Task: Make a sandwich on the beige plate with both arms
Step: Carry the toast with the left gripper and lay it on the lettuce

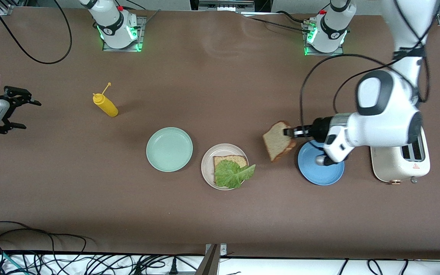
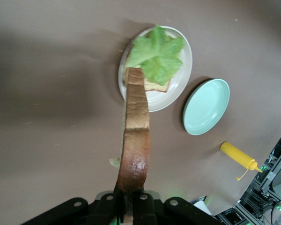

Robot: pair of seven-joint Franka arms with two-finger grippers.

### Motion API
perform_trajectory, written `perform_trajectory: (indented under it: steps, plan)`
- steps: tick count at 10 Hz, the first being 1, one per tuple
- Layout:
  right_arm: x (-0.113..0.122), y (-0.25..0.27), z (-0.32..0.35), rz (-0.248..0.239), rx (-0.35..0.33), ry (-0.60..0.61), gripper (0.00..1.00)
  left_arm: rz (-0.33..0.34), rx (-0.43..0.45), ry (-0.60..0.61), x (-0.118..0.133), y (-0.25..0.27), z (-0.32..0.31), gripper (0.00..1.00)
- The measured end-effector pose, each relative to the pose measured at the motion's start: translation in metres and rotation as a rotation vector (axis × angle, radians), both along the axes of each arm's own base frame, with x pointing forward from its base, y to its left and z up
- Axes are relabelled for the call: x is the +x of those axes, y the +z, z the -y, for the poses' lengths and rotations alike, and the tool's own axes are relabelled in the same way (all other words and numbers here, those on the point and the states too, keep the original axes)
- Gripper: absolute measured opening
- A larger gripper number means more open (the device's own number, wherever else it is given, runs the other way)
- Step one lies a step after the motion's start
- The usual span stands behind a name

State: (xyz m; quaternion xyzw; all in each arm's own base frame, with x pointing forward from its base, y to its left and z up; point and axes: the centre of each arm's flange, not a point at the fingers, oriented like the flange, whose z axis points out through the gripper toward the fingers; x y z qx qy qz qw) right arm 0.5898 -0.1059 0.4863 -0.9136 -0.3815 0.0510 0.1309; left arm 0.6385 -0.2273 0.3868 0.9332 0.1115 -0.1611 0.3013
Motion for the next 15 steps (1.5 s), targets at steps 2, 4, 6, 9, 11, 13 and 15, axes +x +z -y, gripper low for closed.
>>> perform_trajectory:
  steps: [2,4,6,9,11,13,15]
  plan:
    - [-0.008,0.029,-0.028,-0.036,-0.108,-0.193,1.0,0.021,-0.021,-0.014,-0.002,-0.018,0.05,0.09]
    - [-0.013,0.047,-0.058,-0.043,-0.206,-0.347,1.0,0.023,-0.076,-0.015,0.004,-0.018,0.076,0.09]
    - [-0.021,0.058,-0.095,-0.084,-0.291,-0.558,1.0,0.028,-0.082,-0.041,0.008,-0.028,0.099,0.09]
    - [-0.027,0.068,-0.127,-0.09,-0.328,-0.711,1.0,0.084,-0.077,-0.054,0.006,-0.049,0.146,0.09]
    - [-0.027,0.07,-0.131,-0.085,-0.333,-0.741,1.0,0.09,-0.067,-0.049,0.008,-0.066,0.151,0.09]
    - [-0.026,0.07,-0.136,-0.076,-0.332,-0.753,1.0,0.093,-0.056,-0.035,0.013,-0.08,0.146,0.09]
    - [-0.025,0.071,-0.135,-0.072,-0.331,-0.756,1.0,0.095,-0.065,-0.009,0.016,-0.092,0.146,0.09]
